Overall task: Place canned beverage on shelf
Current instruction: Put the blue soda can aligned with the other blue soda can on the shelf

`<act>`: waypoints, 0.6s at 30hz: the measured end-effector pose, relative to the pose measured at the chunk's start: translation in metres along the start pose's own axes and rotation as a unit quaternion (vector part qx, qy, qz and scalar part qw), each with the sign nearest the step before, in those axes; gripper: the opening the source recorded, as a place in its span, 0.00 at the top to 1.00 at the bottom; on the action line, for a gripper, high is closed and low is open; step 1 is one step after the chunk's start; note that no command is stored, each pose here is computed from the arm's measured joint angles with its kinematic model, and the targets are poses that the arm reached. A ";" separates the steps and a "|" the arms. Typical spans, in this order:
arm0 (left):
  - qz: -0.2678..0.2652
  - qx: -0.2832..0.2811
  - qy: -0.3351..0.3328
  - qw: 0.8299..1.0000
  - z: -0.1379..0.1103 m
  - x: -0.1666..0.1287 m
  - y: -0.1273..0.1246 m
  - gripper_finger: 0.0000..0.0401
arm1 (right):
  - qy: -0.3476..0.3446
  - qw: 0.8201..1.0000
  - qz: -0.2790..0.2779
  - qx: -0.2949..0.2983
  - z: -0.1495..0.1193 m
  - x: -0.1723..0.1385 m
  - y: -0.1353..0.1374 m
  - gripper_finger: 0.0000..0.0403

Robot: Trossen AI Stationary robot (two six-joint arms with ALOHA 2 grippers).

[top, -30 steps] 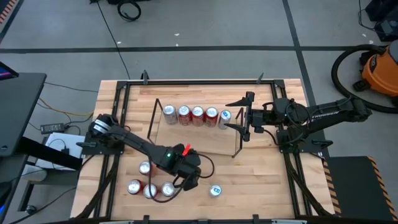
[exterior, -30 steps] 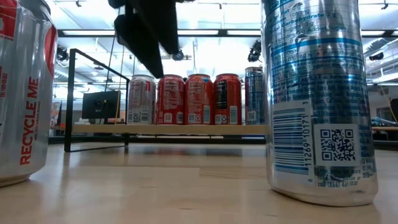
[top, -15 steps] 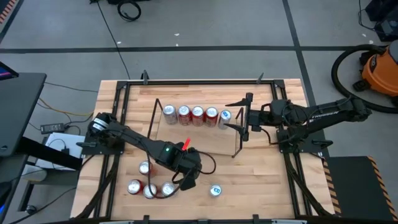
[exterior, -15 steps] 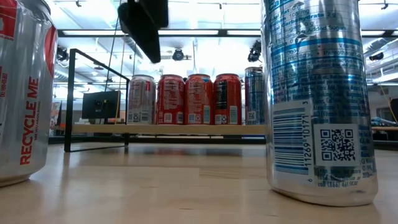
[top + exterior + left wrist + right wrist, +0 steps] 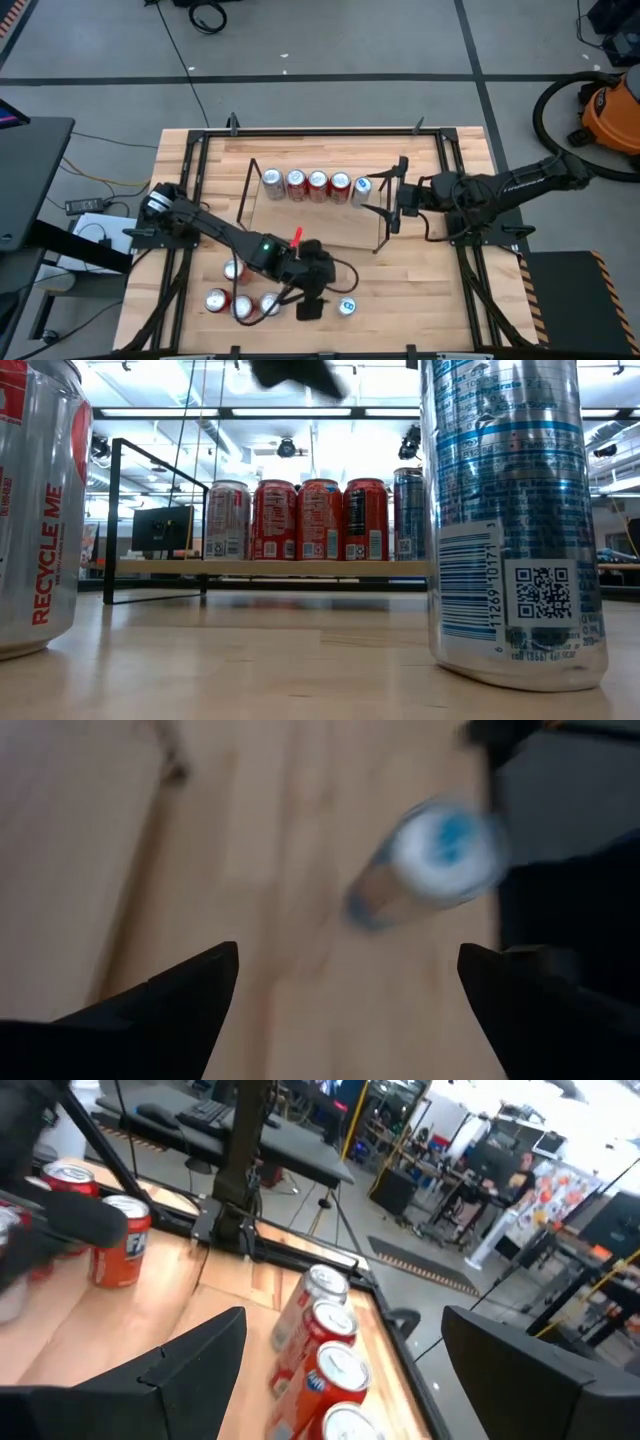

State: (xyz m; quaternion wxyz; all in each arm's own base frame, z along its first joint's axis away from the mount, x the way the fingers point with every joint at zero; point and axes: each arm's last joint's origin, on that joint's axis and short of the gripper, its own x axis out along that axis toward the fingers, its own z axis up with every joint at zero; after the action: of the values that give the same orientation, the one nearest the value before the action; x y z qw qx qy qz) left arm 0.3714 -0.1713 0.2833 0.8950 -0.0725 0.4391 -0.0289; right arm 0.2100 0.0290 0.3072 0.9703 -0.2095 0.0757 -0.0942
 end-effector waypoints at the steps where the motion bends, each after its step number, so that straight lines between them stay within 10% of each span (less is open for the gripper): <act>1: -0.009 0.010 -0.015 1.000 0.002 0.000 -0.003 0.03 | 0.003 1.000 0.001 0.005 0.000 -0.001 0.002 0.14; 11: 0.017 0.098 -0.142 0.985 0.007 -0.004 -0.037 0.03 | 0.027 0.999 -0.047 0.005 0.006 -0.013 0.021 0.14; 18: 0.044 0.088 -0.115 0.988 0.001 -0.002 -0.033 0.03 | 0.009 0.999 0.007 0.038 0.010 -0.021 0.035 0.14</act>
State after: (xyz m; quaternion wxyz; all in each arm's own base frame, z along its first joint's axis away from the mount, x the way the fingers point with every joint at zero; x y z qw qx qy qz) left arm 0.3716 -0.2039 0.2908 0.9428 0.0234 0.3320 -0.0192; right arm 0.1969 0.0691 0.3037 0.9774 -0.1714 0.0825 -0.0924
